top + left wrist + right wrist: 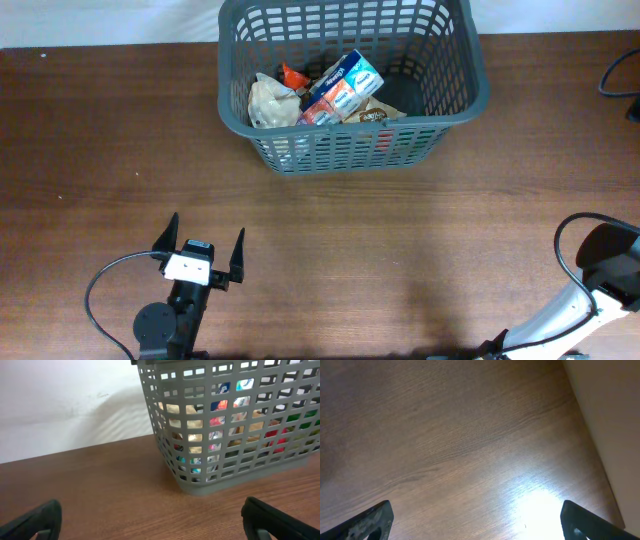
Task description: Pack container
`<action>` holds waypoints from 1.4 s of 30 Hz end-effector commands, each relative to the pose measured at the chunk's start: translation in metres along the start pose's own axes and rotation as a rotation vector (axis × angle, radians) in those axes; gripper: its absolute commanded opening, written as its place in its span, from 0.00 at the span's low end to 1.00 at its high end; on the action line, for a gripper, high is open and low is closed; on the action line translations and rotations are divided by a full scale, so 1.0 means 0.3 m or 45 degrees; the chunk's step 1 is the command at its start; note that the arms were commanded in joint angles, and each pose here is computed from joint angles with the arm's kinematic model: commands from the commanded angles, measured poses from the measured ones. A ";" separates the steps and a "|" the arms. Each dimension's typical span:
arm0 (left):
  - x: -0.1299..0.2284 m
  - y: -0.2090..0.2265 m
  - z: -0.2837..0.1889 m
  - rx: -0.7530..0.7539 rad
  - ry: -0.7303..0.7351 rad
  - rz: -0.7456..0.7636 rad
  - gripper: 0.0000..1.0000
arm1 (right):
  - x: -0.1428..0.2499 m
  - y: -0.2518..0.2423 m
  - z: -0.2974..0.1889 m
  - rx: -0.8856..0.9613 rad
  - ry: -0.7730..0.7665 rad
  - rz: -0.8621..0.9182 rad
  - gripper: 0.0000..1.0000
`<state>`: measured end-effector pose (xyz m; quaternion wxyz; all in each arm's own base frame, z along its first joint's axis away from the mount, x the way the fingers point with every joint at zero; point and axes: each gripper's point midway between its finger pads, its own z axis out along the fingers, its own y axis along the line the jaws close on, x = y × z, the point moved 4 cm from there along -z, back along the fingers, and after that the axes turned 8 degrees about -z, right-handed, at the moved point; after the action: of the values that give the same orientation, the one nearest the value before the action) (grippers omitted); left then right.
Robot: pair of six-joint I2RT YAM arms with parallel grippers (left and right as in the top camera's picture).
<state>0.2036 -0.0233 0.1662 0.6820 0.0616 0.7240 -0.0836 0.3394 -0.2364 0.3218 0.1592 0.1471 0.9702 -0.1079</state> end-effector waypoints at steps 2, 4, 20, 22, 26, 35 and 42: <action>0.007 0.001 0.000 -0.006 -0.001 0.025 0.99 | 0.000 0.003 0.010 -0.010 0.007 0.006 0.99; 0.007 0.001 0.000 -0.006 0.000 0.025 0.99 | 0.000 0.003 0.010 -0.010 0.007 0.006 0.99; 0.007 0.001 0.000 -0.006 0.000 0.025 0.99 | 0.000 0.003 0.012 -0.011 0.009 0.006 0.99; 0.007 0.001 0.000 -0.006 0.000 0.025 0.99 | 0.000 0.003 0.012 -0.011 0.009 0.006 0.99; 0.007 0.001 0.000 -0.006 -0.001 0.025 0.99 | 0.000 0.003 0.009 -0.010 0.007 0.006 0.99; 0.007 0.001 0.000 -0.006 -0.001 0.025 0.99 | 0.003 0.003 -0.010 -0.005 -0.009 0.007 0.99; 0.007 0.001 0.000 -0.006 -0.001 0.025 0.99 | 0.002 0.003 -0.010 -0.005 -0.009 0.006 0.99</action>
<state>0.2037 -0.0229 0.1663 0.6822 0.0607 0.7239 -0.0826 0.3394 -0.2364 0.3218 0.1591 0.1469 0.9703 -0.1079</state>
